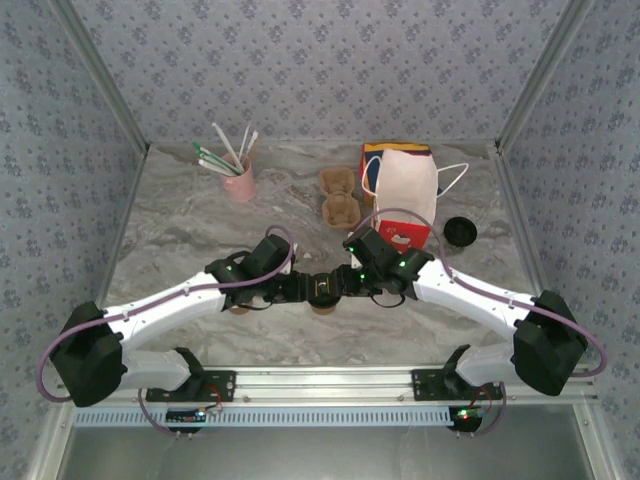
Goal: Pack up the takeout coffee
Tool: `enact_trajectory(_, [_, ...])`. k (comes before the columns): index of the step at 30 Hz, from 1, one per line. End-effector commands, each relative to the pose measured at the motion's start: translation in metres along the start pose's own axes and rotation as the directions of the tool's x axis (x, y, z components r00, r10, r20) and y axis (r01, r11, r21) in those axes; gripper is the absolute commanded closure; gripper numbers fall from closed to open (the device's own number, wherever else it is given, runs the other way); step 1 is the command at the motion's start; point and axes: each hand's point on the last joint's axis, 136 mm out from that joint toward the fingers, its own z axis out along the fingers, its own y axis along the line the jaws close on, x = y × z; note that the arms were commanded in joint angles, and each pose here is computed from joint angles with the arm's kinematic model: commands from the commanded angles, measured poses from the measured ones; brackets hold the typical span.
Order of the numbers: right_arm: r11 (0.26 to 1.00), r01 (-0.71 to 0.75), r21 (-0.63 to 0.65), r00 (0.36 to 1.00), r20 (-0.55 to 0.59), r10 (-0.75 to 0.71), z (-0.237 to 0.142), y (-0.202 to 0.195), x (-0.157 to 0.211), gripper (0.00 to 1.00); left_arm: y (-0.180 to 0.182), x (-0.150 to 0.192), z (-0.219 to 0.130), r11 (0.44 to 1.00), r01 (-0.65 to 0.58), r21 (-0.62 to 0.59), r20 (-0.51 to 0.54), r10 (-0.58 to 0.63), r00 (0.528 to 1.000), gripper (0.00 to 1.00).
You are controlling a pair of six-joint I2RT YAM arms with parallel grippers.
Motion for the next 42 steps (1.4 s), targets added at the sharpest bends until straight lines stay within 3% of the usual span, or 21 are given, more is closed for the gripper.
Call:
enact_trajectory(1, [1.0, 0.003, 0.03, 0.999, -0.038, -0.002, 0.001, -0.011, 0.01, 0.6, 0.008, 0.005, 0.005, 1.0, 0.004, -0.014, -0.022, -0.004, 1.0, 0.58])
enact_trajectory(21, [0.995, -0.014, 0.1, 0.992, -0.123, 0.027, 0.017, -0.04, 0.037, 0.65, 0.039, 0.027, 0.022, 0.992, 0.001, -0.126, -0.112, -0.015, 0.994, 0.6])
enact_trajectory(35, [0.999, 0.027, 0.02, 0.999, -0.041, -0.026, -0.011, -0.005, -0.007, 0.61, 0.03, 0.017, 0.012, 0.992, -0.024, -0.127, -0.1, 0.011, 0.995, 0.6])
enact_trajectory(42, [1.0, 0.015, -0.009, 0.999, -0.028, -0.015, -0.006, 0.002, -0.021, 0.62, 0.03, 0.017, 0.013, 0.992, -0.026, -0.126, -0.098, 0.013, 0.995, 0.6])
